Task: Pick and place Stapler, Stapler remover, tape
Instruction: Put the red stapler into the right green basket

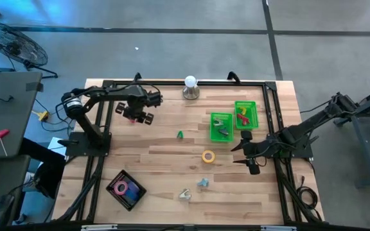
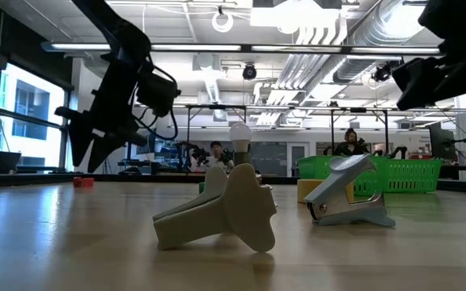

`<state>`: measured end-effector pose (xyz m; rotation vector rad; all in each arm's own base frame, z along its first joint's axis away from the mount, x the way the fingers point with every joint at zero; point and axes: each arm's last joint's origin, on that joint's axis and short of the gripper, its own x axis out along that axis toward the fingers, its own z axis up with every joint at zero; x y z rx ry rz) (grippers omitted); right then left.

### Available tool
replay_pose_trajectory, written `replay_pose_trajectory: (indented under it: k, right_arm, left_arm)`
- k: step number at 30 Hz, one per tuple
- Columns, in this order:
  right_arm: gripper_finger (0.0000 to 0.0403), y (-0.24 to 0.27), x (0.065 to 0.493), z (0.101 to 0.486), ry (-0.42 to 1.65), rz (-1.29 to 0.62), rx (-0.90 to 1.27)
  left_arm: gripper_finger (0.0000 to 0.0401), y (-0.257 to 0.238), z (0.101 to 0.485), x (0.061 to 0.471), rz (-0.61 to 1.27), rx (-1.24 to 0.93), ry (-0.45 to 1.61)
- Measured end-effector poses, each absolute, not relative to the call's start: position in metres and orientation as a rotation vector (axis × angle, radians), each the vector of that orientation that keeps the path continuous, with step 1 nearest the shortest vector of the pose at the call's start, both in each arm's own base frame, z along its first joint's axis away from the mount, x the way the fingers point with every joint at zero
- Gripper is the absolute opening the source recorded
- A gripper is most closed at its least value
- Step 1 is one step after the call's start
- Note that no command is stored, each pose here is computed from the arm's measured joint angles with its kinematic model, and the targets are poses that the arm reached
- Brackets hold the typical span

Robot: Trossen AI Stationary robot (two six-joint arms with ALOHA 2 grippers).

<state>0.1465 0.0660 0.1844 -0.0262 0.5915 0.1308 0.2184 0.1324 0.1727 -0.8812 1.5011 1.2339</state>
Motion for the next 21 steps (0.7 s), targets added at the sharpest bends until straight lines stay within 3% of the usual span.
replay_pose_trajectory:
  k: [14, 21]
  right_arm:
    - [0.0228, 0.066, 0.147, 0.184, 0.566, 0.142, -0.041]
    - [0.0228, 0.068, 0.147, 0.184, 0.576, 0.185, -0.027]
  left_arm:
    - [0.0165, 0.144, 0.170, 0.218, 1.269, -0.917, 1.420]
    - [0.0165, 0.145, 0.150, 0.204, 1.282, -1.012, 1.396]
